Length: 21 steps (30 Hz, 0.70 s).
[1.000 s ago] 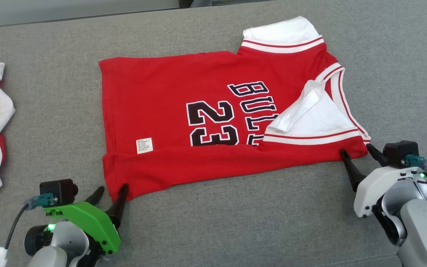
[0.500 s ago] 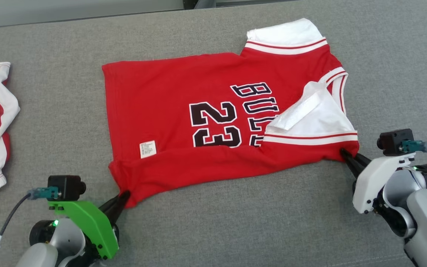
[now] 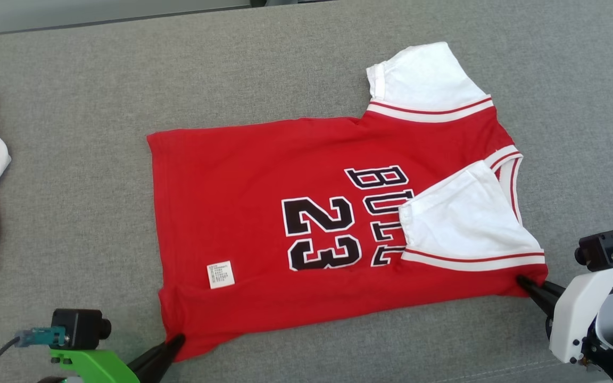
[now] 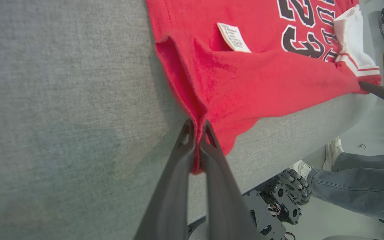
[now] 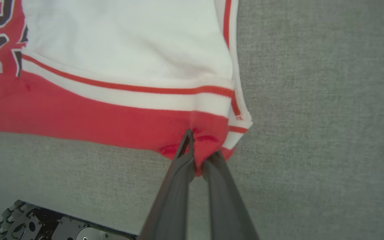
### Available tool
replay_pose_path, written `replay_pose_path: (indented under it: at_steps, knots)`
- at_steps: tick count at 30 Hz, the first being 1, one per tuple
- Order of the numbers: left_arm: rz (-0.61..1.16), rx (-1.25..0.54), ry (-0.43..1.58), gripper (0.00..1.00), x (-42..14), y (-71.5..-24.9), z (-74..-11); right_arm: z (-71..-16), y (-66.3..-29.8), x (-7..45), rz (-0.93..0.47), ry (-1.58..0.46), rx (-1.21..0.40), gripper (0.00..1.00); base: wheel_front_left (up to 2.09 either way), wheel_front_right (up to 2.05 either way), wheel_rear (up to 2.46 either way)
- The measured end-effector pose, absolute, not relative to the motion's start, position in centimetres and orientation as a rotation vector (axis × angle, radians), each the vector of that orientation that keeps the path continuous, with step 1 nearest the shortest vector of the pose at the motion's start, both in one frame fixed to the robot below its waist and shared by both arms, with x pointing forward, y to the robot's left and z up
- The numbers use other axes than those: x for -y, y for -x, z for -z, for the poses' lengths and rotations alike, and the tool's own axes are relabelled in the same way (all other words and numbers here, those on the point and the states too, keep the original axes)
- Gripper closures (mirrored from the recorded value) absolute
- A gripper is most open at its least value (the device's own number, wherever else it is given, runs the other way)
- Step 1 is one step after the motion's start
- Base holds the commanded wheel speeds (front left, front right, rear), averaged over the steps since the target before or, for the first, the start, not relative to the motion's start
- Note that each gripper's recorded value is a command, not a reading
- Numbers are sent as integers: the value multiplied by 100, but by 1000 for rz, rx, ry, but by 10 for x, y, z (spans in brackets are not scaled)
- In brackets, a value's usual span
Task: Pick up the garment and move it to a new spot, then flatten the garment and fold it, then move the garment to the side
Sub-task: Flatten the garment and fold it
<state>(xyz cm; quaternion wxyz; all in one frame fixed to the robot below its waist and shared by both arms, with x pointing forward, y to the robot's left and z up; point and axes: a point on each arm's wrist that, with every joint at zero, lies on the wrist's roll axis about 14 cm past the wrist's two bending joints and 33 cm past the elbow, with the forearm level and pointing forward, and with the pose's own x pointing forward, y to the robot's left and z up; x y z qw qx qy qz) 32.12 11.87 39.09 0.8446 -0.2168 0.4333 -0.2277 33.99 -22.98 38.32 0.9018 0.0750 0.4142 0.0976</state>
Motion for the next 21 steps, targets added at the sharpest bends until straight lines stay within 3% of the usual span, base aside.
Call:
replay_pose_path:
  at_steps: [1,2,3,4,9,15,21]
  knots:
    - [476,-934,457,100,-117,-316,-386,-381,-340,231,-192,-144,-855,97,0,0,0]
    - [466,-941,449,78,-117,-313,-382,-380,-341,232,-186,-129,-844,25,0,0,0]
    - [454,-938,440,12,-118,-313,-380,-378,-341,232,-185,-115,-843,0,0,0,0]
    - [451,-937,431,0,-118,-313,-378,-376,-341,230,-191,-108,-847,0,0,0,0]
    - [432,-896,390,0,-128,-325,-382,-404,-373,228,-209,-90,-723,0,0,0,0]
    - [400,-724,301,0,-145,-400,-410,-456,-450,232,-201,45,-508,0,0,0,0]
    - [432,-707,254,0,-131,-461,-403,-455,-521,209,-218,93,-472,0,0,0,0]
